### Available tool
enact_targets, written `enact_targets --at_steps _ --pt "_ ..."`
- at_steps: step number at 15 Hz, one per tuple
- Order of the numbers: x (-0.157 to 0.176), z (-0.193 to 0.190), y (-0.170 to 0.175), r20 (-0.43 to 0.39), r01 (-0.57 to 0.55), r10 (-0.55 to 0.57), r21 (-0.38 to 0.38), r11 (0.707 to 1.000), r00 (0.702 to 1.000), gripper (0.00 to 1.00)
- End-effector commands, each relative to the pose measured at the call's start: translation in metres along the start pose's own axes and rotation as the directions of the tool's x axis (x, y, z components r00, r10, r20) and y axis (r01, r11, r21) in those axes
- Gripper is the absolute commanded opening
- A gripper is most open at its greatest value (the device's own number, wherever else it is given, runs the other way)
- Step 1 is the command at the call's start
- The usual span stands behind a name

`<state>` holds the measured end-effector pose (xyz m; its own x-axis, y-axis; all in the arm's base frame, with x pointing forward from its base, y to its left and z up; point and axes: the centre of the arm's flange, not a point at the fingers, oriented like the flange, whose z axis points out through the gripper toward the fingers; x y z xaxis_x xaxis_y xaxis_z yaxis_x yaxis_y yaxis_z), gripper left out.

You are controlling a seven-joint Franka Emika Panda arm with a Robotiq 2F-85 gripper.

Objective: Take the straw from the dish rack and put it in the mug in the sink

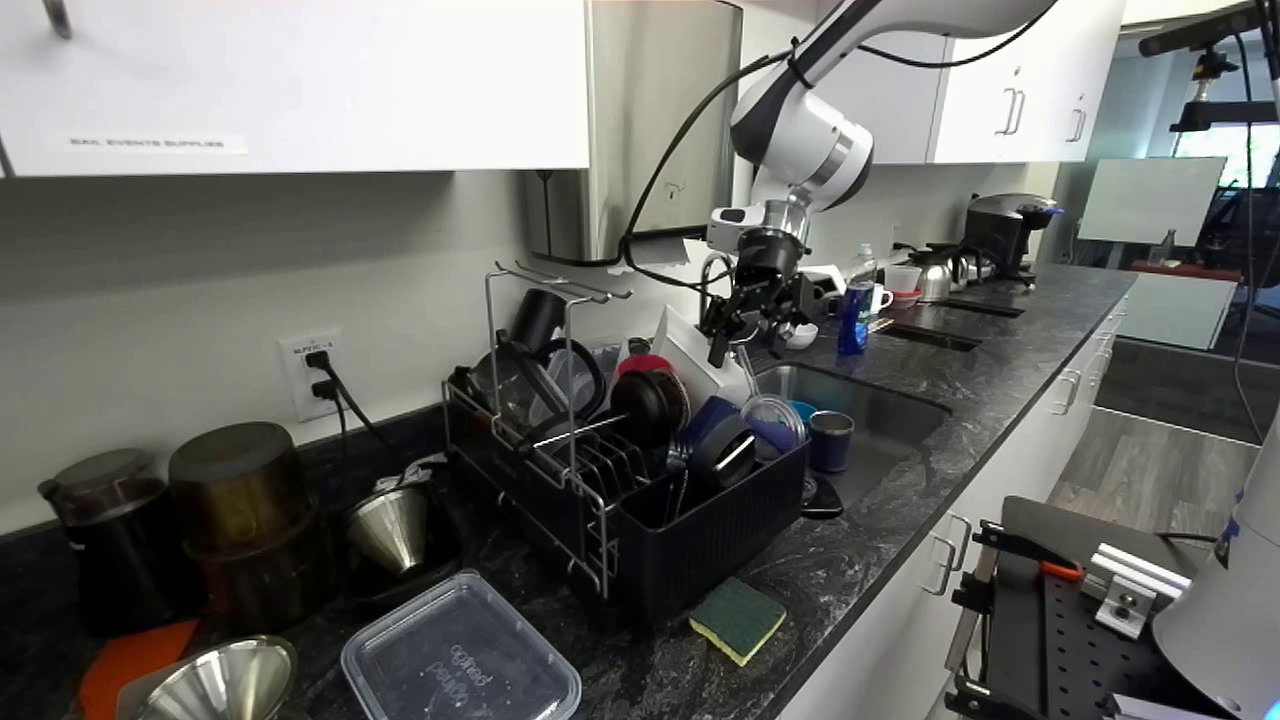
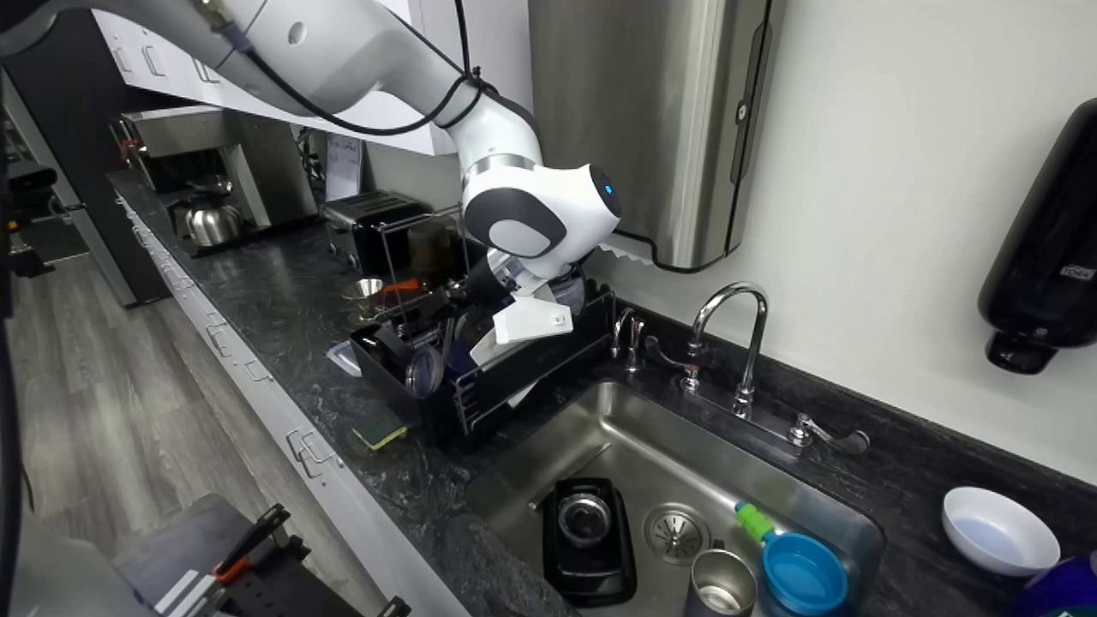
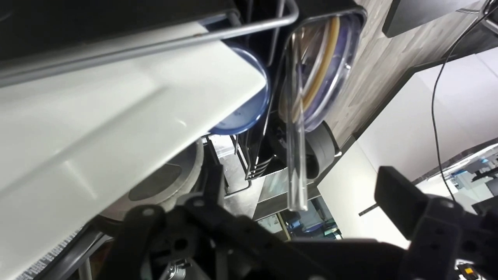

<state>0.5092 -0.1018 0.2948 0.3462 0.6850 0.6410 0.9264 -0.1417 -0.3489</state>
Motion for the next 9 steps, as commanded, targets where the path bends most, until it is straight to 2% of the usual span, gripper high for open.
enact_targets --at_steps 1,9 --pt "-0.0017 0.0006 0.0066 -0.01 0.031 -0.031 -0.021 0.999 0.999 0.66" --pt "-0.0007 0.0 0.0073 -0.002 0.038 -0.038 -0.024 0.999 0.999 0.1"
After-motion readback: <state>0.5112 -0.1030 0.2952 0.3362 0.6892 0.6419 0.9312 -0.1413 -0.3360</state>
